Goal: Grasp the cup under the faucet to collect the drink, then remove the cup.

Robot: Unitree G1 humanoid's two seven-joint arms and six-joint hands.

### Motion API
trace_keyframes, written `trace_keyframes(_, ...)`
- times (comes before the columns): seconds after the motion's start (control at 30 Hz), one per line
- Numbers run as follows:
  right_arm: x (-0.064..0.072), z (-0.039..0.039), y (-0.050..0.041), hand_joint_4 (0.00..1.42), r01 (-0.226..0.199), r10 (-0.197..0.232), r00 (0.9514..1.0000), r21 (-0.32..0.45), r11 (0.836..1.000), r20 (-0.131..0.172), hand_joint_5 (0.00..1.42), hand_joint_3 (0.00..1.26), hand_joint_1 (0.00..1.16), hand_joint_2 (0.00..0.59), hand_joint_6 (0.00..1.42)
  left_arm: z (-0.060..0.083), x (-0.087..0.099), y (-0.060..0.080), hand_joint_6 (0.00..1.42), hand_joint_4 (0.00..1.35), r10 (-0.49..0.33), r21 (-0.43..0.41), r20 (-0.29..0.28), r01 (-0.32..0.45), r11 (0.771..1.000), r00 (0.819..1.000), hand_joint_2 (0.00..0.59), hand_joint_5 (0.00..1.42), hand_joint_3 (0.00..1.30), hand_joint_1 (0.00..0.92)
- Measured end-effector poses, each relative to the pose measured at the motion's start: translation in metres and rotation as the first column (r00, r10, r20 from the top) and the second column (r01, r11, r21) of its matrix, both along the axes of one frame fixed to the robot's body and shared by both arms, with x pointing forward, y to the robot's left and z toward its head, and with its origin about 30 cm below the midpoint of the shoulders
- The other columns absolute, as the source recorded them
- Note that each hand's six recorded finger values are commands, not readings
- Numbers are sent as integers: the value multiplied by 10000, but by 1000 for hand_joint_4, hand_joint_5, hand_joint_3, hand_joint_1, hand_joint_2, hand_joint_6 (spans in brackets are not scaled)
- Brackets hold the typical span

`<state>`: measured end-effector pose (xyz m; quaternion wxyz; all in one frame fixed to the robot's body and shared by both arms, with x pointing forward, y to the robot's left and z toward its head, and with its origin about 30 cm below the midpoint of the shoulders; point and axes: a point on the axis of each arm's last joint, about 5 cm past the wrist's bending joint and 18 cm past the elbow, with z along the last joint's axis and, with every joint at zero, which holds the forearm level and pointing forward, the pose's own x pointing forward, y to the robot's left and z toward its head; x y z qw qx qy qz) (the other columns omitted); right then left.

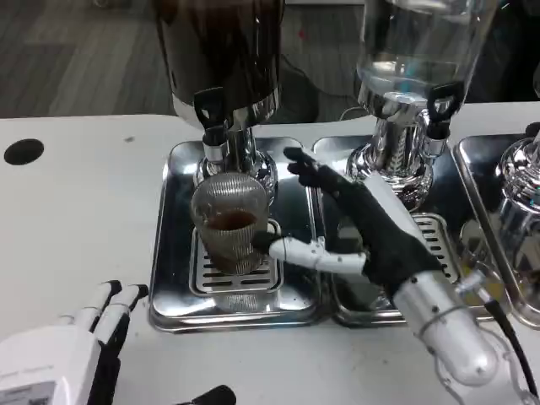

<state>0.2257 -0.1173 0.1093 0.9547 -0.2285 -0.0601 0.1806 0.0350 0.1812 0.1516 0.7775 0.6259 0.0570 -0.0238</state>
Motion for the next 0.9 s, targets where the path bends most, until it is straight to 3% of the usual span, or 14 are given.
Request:
trace_keyframes(0.17, 95, 11, 145, 132, 95, -96, 9999, 81, 9999, 99, 108, 108, 622, 47, 0, 0, -30, 2, 445, 65, 8, -59, -106, -9, 10000, 9999, 43, 168, 184, 0)
trace_keyframes(0.27, 149, -17, 254, 125, 134, -133, 9999, 111, 9998, -66, 107, 102, 622, 41, 0, 18, -66, 11, 445, 68, -36, -165, -150, 34, 9999, 9999, 44, 168, 187, 0)
trace_keyframes(0.57, 200, -92, 427, 118, -7, 8, 9990, 24, 10000, -443, 99, 98, 621, 39, 0, 57, -139, 78, 445, 86, 88, -138, -218, -91, 9999, 9997, 48, 169, 198, 0)
trace_keyframes(0.9, 236, -134, 484, 100, -10, 2, 9981, -137, 9999, -611, 93, 89, 621, 39, 0, 116, -151, 129, 445, 109, 83, -51, 42, -82, 10000, 10000, 51, 180, 226, 0)
